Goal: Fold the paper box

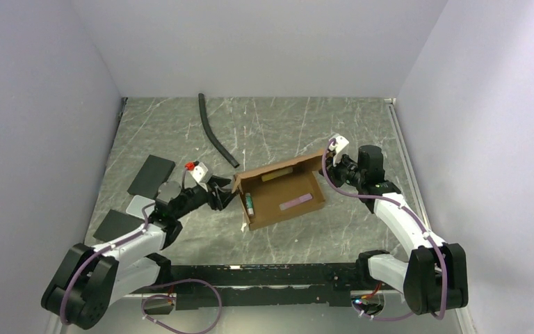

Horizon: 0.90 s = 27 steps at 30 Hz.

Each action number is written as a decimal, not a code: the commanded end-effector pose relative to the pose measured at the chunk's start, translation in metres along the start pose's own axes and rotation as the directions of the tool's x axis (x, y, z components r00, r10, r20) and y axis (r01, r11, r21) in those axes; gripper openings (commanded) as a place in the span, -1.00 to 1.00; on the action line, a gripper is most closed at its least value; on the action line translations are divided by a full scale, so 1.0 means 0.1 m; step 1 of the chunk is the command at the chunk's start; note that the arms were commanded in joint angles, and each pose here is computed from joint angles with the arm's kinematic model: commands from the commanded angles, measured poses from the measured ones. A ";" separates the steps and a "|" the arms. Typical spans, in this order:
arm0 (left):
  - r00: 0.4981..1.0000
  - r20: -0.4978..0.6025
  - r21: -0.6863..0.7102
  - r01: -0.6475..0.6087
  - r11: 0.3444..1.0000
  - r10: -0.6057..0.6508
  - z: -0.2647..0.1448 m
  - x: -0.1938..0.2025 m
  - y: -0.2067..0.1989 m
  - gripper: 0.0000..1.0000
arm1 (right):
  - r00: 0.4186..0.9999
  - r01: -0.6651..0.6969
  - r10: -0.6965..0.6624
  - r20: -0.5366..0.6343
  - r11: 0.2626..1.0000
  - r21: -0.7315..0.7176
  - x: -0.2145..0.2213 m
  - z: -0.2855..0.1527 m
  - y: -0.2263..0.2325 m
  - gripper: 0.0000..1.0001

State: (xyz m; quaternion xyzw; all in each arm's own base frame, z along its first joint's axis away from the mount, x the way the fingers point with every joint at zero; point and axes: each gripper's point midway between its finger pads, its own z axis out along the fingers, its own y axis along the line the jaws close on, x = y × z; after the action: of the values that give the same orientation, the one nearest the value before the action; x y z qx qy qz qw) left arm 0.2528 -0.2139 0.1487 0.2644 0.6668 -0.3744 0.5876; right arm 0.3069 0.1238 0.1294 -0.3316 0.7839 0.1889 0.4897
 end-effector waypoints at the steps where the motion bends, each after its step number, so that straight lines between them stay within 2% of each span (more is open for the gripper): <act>1: 0.988 -0.066 -0.064 0.139 0.988 -0.143 -0.08 0.13 -0.01 0.38 | 0.991 -0.058 0.053 -0.127 0.998 -0.035 0.39 0.00 0.14 -1.00; 2: 0.982 -0.077 -0.079 0.164 0.983 -0.170 -0.10 0.15 -0.01 0.71 | 0.991 -0.054 0.049 -0.127 0.998 -0.034 0.40 0.00 0.14 -1.00; 3: 0.974 -0.094 -0.113 0.196 0.974 -0.206 -0.13 0.18 0.01 0.96 | 0.991 -0.049 0.045 -0.126 0.998 -0.034 0.40 0.00 0.14 -1.00; 5: 0.954 -0.108 -0.193 0.257 0.947 -0.280 -0.19 0.19 0.06 0.99 | 0.991 -0.043 0.038 -0.127 0.999 -0.034 0.41 -0.01 0.14 -1.00; 8: 0.933 -0.065 -0.278 0.324 0.904 -0.355 -0.26 0.14 0.12 0.99 | 0.992 -0.034 0.029 -0.123 0.999 -0.037 0.40 -0.01 0.14 -1.00; 12: 0.919 -0.028 -0.415 0.348 0.841 -0.394 -0.39 -0.06 0.26 0.99 | 0.993 -0.018 0.012 -0.118 0.999 -0.048 0.40 -0.03 0.16 -1.00; 15: 0.896 0.045 -0.539 0.394 0.745 -0.442 -0.56 -0.22 0.39 0.99 | 0.994 -0.009 0.002 -0.109 0.998 -0.060 0.38 -0.05 0.19 -1.00; 16: 0.896 0.069 -0.539 0.403 0.740 -0.438 -0.56 -0.33 0.39 0.99 | 0.994 -0.006 -0.001 -0.107 0.998 -0.064 0.37 -0.05 0.20 -1.00; 20: 0.933 0.063 -0.442 0.345 0.828 -0.356 -0.36 -0.78 0.29 0.99 | 0.994 0.008 -0.016 -0.106 0.997 -0.077 0.37 -0.09 0.22 -1.00; 24: 0.947 -0.086 -0.294 0.274 0.916 -0.311 0.03 -0.96 0.15 0.93 | 0.993 0.016 -0.024 -0.114 0.997 -0.077 0.37 -0.13 0.21 -0.93; 27: 0.948 -0.180 -0.180 0.231 0.956 -0.263 0.26 -1.01 0.07 0.84 | 0.993 0.027 -0.035 -0.112 0.997 -0.075 0.36 -0.18 0.20 -0.89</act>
State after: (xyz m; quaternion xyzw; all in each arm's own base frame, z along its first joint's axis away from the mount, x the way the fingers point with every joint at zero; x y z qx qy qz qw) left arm 0.2922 -0.1920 0.2339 0.0620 0.7897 -0.3277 0.5149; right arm 0.2974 0.1201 0.1267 -0.3678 0.7716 0.1750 0.4886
